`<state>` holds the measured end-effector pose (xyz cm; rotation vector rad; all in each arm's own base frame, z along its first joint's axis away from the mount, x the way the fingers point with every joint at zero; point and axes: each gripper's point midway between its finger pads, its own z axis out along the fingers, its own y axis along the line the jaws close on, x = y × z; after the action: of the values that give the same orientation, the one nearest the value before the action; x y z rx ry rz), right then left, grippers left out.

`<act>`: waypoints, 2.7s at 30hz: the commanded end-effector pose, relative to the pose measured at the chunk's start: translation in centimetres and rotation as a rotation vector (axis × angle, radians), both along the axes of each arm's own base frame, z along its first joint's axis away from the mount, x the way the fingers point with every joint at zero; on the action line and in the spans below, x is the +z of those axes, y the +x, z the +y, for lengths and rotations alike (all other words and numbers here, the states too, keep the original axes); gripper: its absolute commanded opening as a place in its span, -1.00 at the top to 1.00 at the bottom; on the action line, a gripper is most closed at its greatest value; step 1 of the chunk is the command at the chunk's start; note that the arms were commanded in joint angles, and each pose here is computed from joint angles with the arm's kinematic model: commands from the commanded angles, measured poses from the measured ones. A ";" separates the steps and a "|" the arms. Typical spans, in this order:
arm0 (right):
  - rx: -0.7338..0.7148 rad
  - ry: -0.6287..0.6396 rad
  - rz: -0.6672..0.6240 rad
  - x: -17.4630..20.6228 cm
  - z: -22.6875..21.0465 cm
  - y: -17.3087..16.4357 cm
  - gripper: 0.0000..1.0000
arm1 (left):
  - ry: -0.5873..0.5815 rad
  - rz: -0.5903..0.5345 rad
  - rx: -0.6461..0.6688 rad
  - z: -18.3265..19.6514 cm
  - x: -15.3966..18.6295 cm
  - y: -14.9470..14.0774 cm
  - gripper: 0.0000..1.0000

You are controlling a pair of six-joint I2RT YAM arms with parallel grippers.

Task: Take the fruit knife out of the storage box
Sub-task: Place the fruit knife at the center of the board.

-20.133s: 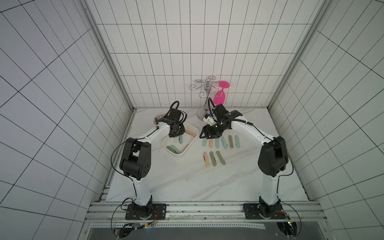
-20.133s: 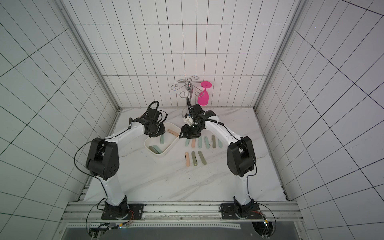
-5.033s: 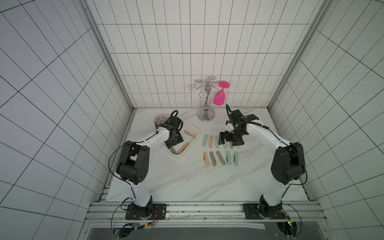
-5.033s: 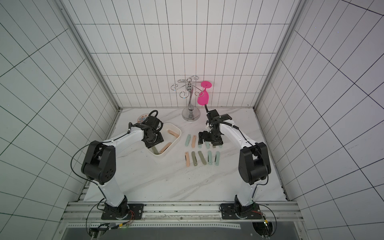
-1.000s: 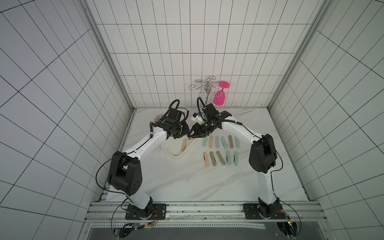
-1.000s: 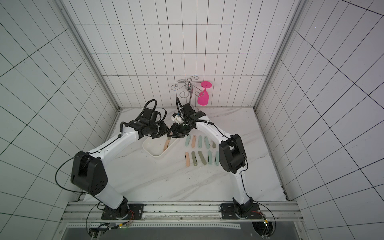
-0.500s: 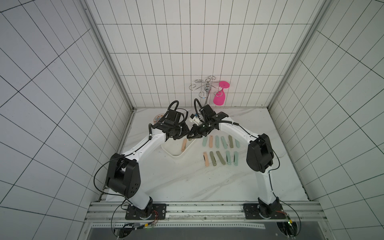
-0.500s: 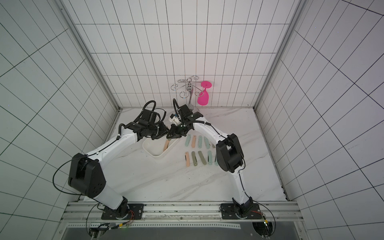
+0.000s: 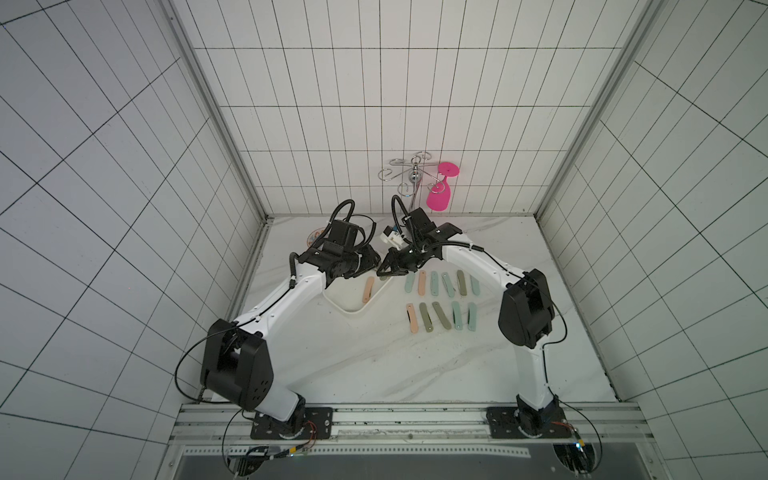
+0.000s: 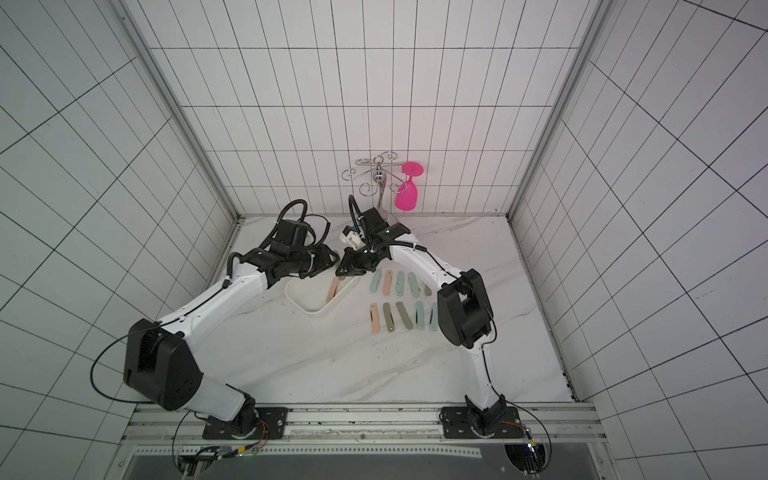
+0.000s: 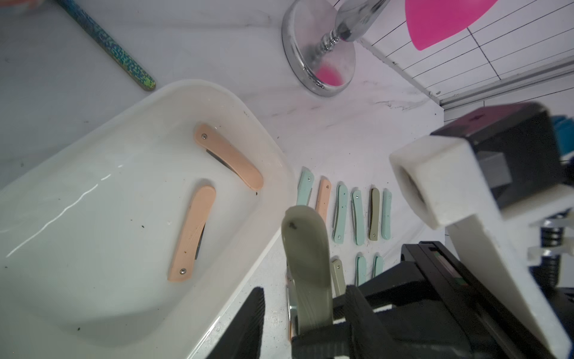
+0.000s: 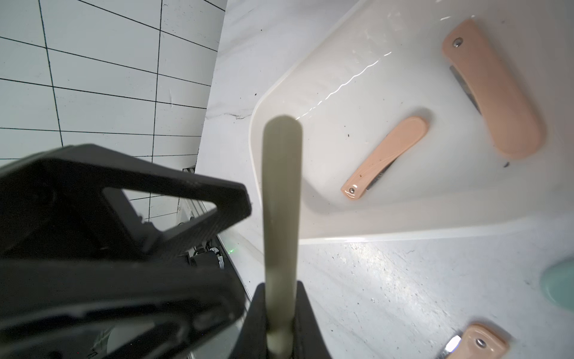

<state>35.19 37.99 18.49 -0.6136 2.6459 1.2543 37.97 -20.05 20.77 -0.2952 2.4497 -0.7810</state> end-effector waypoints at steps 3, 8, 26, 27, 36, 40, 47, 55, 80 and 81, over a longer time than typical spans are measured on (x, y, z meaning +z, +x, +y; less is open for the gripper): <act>-0.076 -0.034 -0.019 1.4 -5.6 0.4 1.00 | 0.070 -0.118 0.001 2.3 1.9 0.4 0.03; -0.166 -0.097 -0.007 0.7 -10.9 1.1 1.00 | 0.087 -0.142 -0.008 3.3 2.0 0.0 -0.01; -0.432 -0.248 0.101 -4.6 -24.8 3.3 1.00 | 0.116 -0.145 -0.052 3.7 1.0 -0.5 -0.02; -0.446 -0.261 0.101 -4.8 -25.3 3.6 1.00 | 0.114 -0.141 -0.056 3.6 0.9 -0.5 -0.02; -0.541 -0.378 0.130 -8.2 -29.9 5.8 1.00 | 0.110 -0.124 -0.075 3.3 0.3 -0.8 -0.02; -0.564 -0.448 0.142 -9.9 -31.6 6.4 1.00 | 0.102 -0.109 -0.083 3.2 -0.2 -1.0 -0.02; -0.577 -0.592 0.184 -12.2 -35.4 6.4 1.00 | 0.091 -0.100 -0.096 2.9 -0.4 -0.9 -0.02; -0.557 -0.625 0.225 -13.5 -36.6 5.4 1.00 | 0.081 -0.090 -0.108 2.5 -0.8 -0.7 -0.02; -0.549 -0.747 0.287 -15.5 -38.3 3.6 0.19 | 0.061 -0.078 -0.127 1.9 -1.0 -0.4 -0.02; -0.553 -0.750 0.284 -15.4 -38.4 3.6 0.17 | 0.061 -0.078 -0.127 1.9 -1.0 -0.4 -0.02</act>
<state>39.48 0.57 2.43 0.2502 3.1409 0.2654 36.83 -17.94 18.76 -0.1031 2.4687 -0.7397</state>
